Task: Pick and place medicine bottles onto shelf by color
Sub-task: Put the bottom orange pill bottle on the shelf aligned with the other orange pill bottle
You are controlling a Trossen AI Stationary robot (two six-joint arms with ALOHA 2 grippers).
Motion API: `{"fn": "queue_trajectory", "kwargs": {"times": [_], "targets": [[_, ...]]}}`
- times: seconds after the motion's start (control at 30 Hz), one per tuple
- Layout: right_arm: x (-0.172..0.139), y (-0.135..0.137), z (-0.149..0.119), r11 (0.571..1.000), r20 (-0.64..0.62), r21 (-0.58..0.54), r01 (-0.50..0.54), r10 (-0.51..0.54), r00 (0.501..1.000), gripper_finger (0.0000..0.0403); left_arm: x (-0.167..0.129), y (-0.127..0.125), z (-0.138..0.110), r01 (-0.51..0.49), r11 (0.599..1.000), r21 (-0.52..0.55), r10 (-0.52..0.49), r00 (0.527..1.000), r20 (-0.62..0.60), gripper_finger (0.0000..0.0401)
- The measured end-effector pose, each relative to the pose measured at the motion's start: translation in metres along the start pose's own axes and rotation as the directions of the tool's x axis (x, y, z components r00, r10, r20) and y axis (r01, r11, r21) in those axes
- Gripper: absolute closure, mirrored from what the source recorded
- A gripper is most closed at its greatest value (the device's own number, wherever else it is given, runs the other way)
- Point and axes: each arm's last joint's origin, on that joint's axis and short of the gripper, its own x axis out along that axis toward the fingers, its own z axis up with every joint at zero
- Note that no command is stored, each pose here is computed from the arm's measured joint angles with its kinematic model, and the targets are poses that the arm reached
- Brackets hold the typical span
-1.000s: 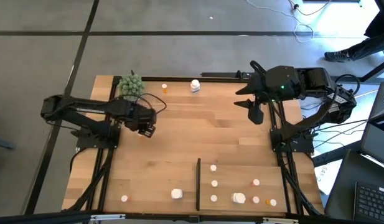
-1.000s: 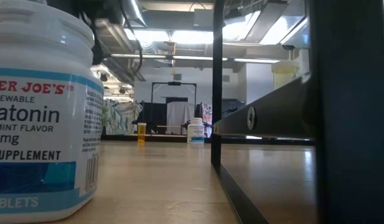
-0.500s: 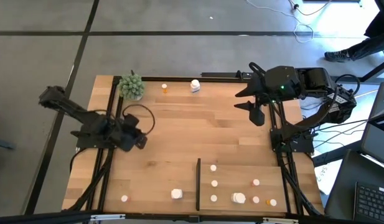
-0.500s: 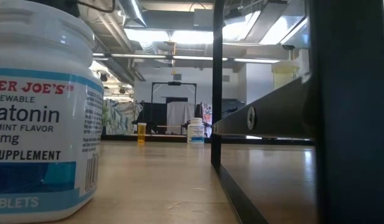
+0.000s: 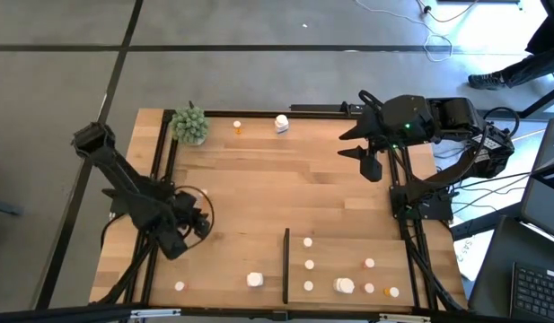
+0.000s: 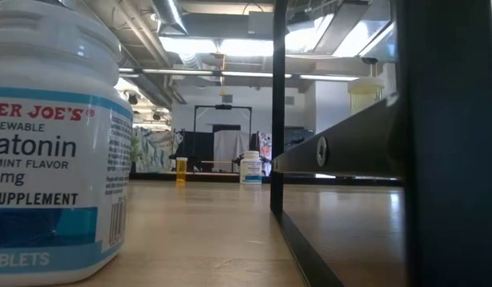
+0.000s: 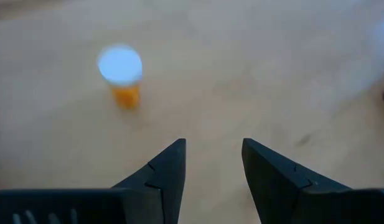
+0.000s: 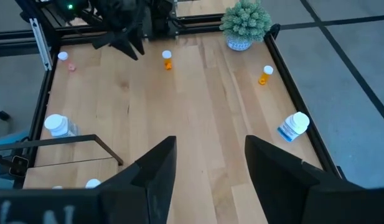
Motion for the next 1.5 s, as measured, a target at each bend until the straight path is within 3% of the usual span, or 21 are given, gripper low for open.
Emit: {"fn": "queue_trajectory", "kwargs": {"times": [0.17,0.33,0.77,1.5], "targets": [[0.000,0.000,0.000,1.000,0.000,-0.004,0.000,0.000,1.000,0.0211,0.011,0.010,-0.025,-0.052,0.995,0.086,0.049,0.998,0.029,0.0250],[0.000,0.000,0.000,1.000,0.001,-0.002,0.010,-0.010,1.000,0.0211,0.027,0.024,-0.036,-0.080,0.993,0.084,0.077,0.996,0.045,0.0250],[0.000,0.000,0.004,1.000,0.039,0.013,0.004,-0.005,0.999,0.0211,0.060,0.061,-0.029,-0.106,0.992,0.063,0.093,0.980,0.178,0.0250],[0.001,-0.012,0.008,0.997,0.074,0.054,0.046,-0.050,0.996,0.0211,0.072,0.070,-0.023,-0.103,0.994,0.023,0.094,0.963,0.252,0.0250]]}}
